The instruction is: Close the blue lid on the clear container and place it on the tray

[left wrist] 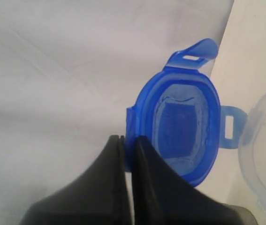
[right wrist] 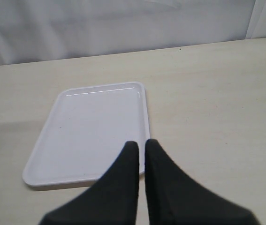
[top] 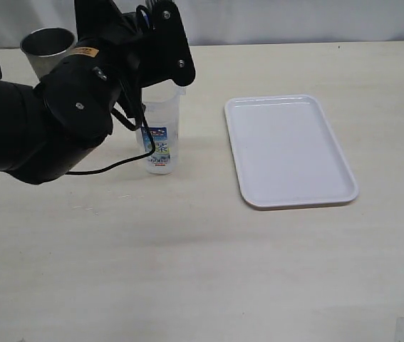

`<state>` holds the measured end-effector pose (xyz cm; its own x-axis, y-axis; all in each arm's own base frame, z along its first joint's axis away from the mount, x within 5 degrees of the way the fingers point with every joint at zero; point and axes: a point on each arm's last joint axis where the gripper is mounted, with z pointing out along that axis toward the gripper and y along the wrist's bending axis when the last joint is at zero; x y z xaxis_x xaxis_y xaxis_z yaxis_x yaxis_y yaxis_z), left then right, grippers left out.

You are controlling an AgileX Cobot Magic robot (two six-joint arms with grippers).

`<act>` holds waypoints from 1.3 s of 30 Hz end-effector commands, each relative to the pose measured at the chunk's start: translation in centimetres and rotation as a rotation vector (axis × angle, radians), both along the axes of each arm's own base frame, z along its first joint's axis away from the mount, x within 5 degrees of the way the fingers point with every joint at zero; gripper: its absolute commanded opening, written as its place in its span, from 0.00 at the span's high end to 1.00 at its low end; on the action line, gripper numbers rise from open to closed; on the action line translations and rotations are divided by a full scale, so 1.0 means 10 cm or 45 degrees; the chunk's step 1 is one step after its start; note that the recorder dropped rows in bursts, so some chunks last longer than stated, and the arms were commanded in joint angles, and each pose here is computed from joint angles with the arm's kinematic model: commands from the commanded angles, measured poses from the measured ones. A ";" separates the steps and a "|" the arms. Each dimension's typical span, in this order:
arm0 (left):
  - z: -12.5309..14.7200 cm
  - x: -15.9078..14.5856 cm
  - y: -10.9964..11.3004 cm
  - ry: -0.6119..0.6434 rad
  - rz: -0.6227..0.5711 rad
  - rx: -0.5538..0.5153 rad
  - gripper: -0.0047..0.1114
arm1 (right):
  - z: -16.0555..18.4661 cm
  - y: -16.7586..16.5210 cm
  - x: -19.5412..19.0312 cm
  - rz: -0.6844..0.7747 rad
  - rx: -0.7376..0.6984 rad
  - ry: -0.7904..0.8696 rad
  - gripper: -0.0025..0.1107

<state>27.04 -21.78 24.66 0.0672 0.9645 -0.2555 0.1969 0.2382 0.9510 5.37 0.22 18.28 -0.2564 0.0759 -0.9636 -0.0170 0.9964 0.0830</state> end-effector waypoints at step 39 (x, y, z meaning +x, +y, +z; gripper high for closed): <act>-0.07 -0.19 -0.04 -0.101 -0.059 0.149 0.96 | 0.00 0.00 0.00 -0.001 0.008 -0.003 0.94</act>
